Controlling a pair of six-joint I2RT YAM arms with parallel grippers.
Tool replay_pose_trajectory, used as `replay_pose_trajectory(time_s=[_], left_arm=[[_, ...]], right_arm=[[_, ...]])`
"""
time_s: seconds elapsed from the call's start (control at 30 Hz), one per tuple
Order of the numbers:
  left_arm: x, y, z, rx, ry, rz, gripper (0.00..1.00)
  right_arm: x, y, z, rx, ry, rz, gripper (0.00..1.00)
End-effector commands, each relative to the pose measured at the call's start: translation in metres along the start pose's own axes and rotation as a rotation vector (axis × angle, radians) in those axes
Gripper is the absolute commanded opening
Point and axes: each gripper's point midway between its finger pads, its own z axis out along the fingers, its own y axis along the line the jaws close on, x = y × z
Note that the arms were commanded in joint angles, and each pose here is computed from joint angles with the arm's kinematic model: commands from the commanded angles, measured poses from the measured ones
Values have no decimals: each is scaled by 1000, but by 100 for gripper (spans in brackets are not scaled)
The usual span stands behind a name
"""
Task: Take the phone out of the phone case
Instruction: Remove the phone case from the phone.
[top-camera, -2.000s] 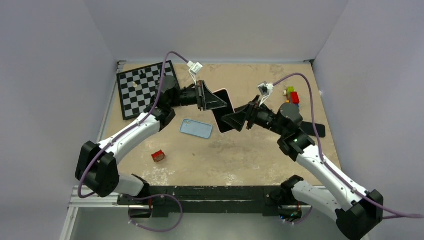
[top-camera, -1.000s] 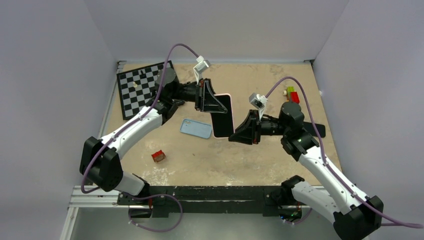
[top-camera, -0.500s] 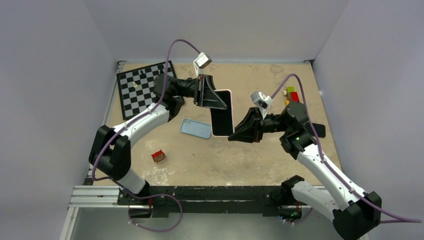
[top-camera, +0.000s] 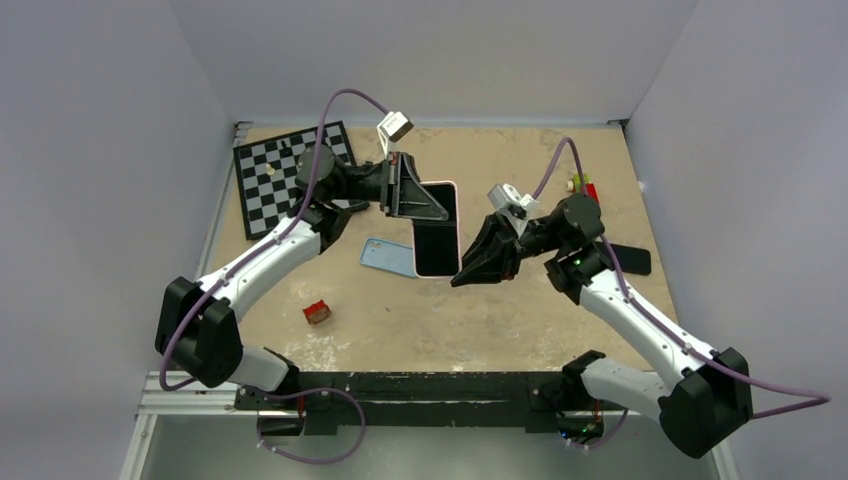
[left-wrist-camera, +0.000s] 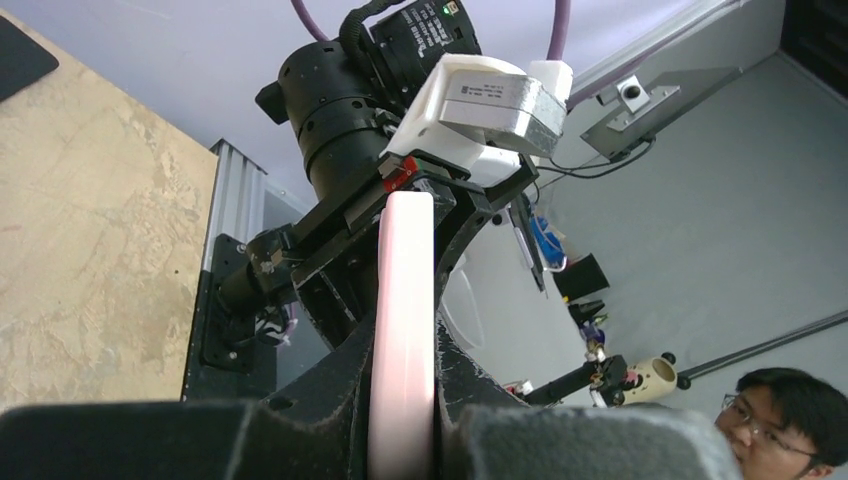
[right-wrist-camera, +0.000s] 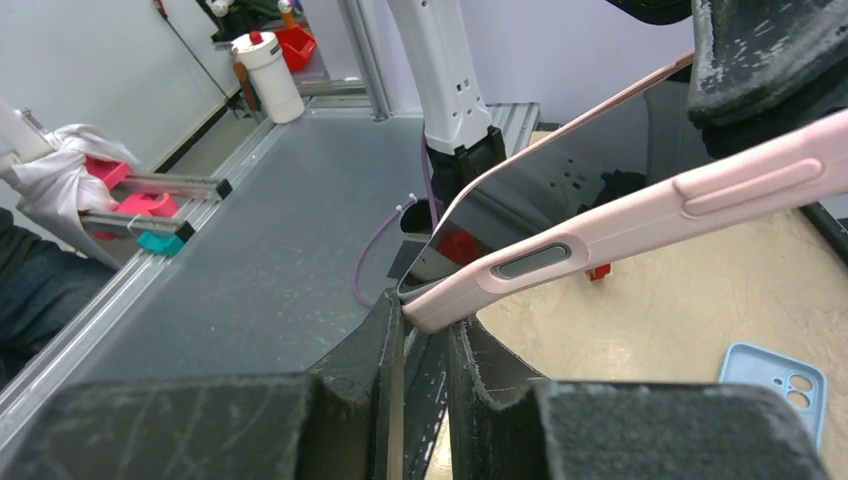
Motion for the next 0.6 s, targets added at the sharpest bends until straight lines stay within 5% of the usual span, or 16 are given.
replay_pose_trajectory(time_s=[0.0,0.27,0.57], left_arm=[[1,-20,19,10,-34,-130,0],[1,-23,26,-3,-29,-156,0],[-17,2,8,-215,-267,-84,0]], right_arm=[[-45,-53,0,210,-103,-218,0],[-55,-90,4,270,-78,-253,0],[-74,-147,-64,955,-320,-69,0]])
